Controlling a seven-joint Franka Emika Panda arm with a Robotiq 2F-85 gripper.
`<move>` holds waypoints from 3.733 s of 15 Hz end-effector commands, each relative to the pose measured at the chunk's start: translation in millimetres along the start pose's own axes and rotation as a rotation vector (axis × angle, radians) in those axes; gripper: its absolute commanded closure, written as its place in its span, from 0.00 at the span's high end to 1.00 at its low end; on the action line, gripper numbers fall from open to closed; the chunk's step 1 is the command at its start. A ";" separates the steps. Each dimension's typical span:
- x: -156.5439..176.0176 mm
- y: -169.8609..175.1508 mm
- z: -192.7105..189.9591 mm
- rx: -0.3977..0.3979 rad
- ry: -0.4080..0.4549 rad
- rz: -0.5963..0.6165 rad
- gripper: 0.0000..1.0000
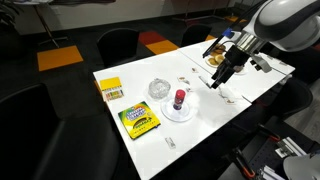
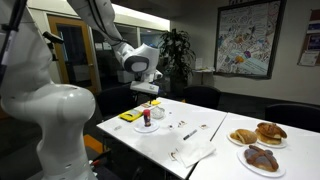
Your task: Take the spice bottle off the plate
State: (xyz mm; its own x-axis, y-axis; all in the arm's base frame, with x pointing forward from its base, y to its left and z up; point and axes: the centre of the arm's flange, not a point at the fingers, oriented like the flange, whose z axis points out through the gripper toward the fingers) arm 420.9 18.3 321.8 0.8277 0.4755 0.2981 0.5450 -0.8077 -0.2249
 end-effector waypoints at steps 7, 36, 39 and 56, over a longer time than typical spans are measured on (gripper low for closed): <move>51.5 22.0 49.0 -0.175 -0.223 -0.246 1.00; 107.2 13.0 181.6 -0.152 -0.090 -0.481 1.00; 112.0 12.5 185.6 -0.123 -0.108 -0.457 0.66; 40.9 33.5 65.7 -0.388 -0.163 -0.123 0.30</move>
State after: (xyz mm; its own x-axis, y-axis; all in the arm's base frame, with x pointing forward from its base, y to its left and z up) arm 525.3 70.0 243.0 0.7352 0.6574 0.1653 0.6454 -0.7534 0.1257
